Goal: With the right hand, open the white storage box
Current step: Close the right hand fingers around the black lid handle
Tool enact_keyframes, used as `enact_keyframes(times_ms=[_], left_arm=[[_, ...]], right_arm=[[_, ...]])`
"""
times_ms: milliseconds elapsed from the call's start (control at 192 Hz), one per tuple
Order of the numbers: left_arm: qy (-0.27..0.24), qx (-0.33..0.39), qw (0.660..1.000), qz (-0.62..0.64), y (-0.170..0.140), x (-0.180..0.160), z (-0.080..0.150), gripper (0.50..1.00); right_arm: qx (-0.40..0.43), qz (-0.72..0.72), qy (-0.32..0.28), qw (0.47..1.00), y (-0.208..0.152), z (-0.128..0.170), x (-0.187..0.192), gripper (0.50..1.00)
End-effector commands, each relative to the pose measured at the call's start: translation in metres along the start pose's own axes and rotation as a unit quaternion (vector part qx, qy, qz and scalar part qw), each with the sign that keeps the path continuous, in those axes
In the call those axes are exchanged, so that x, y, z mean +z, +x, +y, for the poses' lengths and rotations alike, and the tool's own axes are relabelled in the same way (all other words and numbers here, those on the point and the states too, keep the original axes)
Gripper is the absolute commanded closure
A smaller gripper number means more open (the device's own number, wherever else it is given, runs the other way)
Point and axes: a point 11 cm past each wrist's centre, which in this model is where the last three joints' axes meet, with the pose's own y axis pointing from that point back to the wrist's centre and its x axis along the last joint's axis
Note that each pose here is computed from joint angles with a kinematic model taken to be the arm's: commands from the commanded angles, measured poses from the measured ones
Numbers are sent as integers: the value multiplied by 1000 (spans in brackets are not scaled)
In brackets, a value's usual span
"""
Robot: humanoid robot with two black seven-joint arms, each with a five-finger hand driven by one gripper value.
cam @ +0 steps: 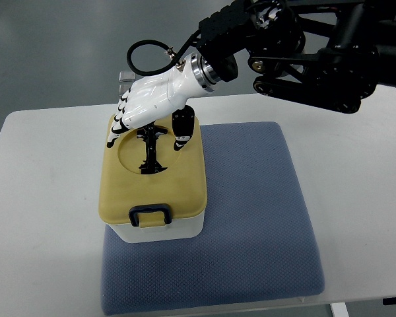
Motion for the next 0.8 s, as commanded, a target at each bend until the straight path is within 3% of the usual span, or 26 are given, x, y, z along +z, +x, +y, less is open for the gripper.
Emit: enact_keyframes(times_ms=[0,473,665,732,795], left_arm=[[0,0,1000,0,0,0,0,500],[0,0,1000,0,0,0,0,500],[0,0,1000,0,0,0,0,500],[0,0,1000,0,0,0,0,500],[0,0,1000,0,0,0,0,500]], right_arm=[[2,6,-1,1000,0,-9,0,572],[15,3,-26,1000,-17,-14,16,601],[13,-2,-33,999,-21,-14,20,689],[13,-2,-33,999,-22,-14,21,742],[11,1,-37,999,-23,-13,22,824]])
